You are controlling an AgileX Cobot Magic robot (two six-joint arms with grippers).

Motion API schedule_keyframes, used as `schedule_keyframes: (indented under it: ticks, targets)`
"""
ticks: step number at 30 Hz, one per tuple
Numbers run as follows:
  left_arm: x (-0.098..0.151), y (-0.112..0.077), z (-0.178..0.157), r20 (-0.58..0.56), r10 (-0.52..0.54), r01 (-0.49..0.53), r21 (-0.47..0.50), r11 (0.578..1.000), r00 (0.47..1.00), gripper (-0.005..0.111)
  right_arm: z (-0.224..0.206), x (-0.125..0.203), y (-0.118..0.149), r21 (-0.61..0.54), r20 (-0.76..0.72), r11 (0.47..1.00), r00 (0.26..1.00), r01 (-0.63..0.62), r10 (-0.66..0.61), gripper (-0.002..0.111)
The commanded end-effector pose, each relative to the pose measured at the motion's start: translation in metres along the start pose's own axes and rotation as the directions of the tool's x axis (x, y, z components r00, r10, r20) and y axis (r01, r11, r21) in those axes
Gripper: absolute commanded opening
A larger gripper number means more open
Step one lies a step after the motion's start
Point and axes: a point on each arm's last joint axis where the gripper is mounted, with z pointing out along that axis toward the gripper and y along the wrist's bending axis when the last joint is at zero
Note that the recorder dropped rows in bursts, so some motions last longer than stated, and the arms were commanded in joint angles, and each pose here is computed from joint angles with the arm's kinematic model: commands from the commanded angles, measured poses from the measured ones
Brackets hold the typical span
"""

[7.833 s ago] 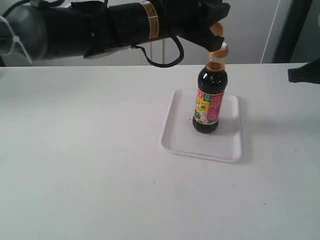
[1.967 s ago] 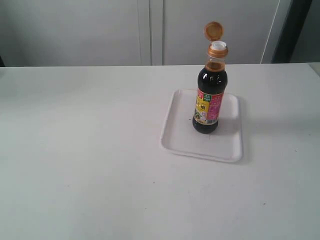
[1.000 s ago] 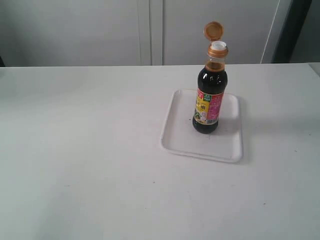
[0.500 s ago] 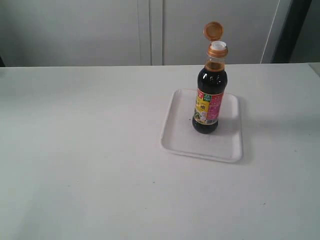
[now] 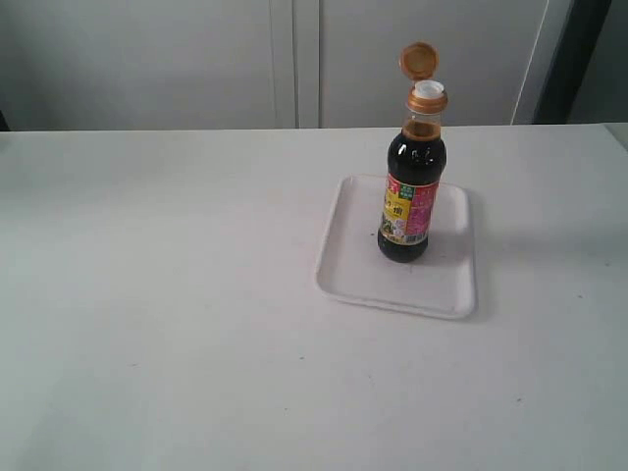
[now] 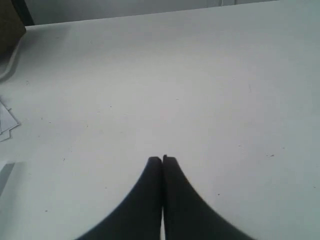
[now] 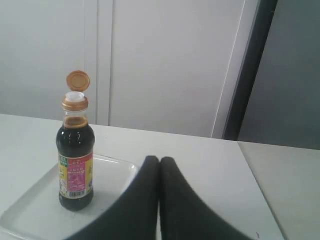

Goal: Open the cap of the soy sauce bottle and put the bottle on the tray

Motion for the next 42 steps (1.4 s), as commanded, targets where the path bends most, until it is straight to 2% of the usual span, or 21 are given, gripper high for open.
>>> schedule_keyframes:
  ticks: [1, 42]
  targets:
    - [0.0034, -0.0005, 0.0, -0.027, -0.014, 0.014, 0.004, 1.0, 1.0, 0.0, 0.0004, 0.0021, 0.0, 0.002, -0.002, 1.0, 1.0, -0.006, 0.006, 0.0]
    - [0.0035, -0.0005, 0.0, -0.028, -0.01, 0.01, 0.004, 1.0, 1.0, 0.0, 0.0003, 0.0006, -0.0003, 0.006, 0.014, 1.0, 1.0, -0.006, 0.006, 0.0]
